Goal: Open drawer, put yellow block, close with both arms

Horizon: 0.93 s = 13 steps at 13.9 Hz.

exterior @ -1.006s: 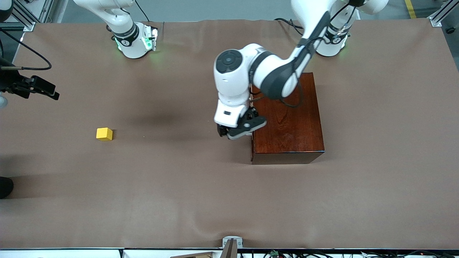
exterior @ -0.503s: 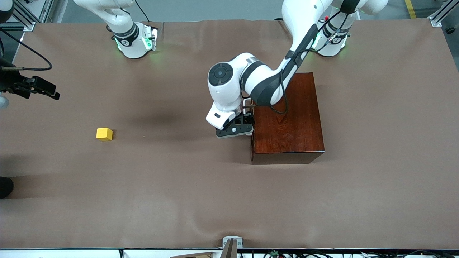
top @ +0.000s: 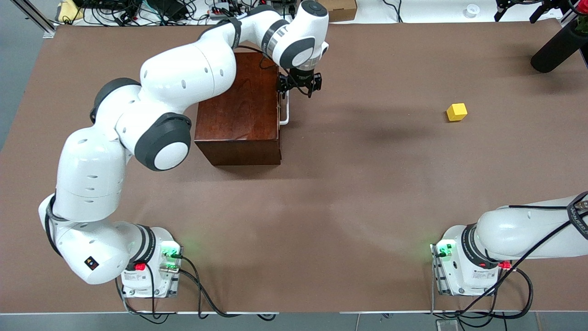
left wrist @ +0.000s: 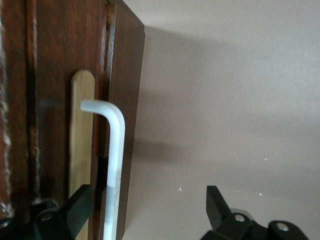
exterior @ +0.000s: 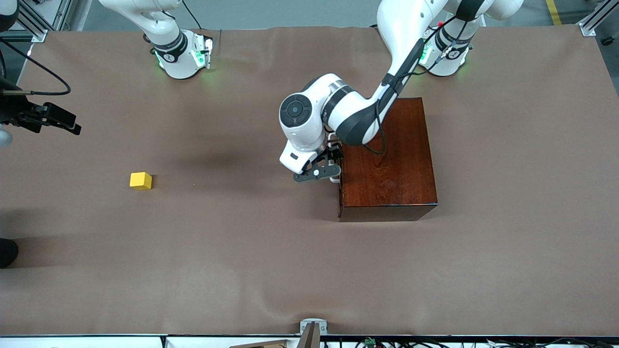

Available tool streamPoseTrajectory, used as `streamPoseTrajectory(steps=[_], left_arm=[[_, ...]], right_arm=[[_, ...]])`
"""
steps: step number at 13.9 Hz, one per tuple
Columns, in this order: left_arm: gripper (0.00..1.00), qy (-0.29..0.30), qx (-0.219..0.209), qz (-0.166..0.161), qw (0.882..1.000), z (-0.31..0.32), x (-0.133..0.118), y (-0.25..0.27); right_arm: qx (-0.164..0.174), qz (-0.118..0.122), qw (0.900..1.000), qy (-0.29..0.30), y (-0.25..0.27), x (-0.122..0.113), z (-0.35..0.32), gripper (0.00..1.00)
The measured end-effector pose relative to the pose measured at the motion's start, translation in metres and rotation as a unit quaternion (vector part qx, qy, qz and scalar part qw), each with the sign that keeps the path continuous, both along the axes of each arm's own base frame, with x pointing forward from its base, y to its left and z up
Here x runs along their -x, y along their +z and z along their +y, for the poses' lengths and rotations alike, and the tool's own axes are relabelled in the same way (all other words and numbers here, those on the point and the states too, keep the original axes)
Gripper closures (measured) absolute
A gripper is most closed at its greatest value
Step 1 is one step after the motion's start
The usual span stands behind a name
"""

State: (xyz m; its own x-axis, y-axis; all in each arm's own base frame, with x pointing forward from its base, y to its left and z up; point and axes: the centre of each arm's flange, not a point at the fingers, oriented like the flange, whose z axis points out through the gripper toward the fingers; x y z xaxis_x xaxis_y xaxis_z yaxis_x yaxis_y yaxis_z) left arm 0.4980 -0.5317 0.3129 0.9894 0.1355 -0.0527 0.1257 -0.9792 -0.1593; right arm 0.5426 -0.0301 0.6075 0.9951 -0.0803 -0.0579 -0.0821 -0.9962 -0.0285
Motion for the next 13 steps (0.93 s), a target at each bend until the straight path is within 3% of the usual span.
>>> streamPoseTrajectory(steps=[7, 13], left_arm=[[0.0, -0.002, -0.013, 0.027, 1.0, -0.006, 0.011, -0.032], [0.0, 0.026, -0.006, 0.014, 1.0, -0.009, 0.009, -0.031]], right_arm=[[0.0, 0.001, 1.0, -0.001, 0.0, 0.0, -0.001, 0.0], [0.0, 0.002, 1.0, -0.002, -0.001, 0.0, -0.002, 0.0]])
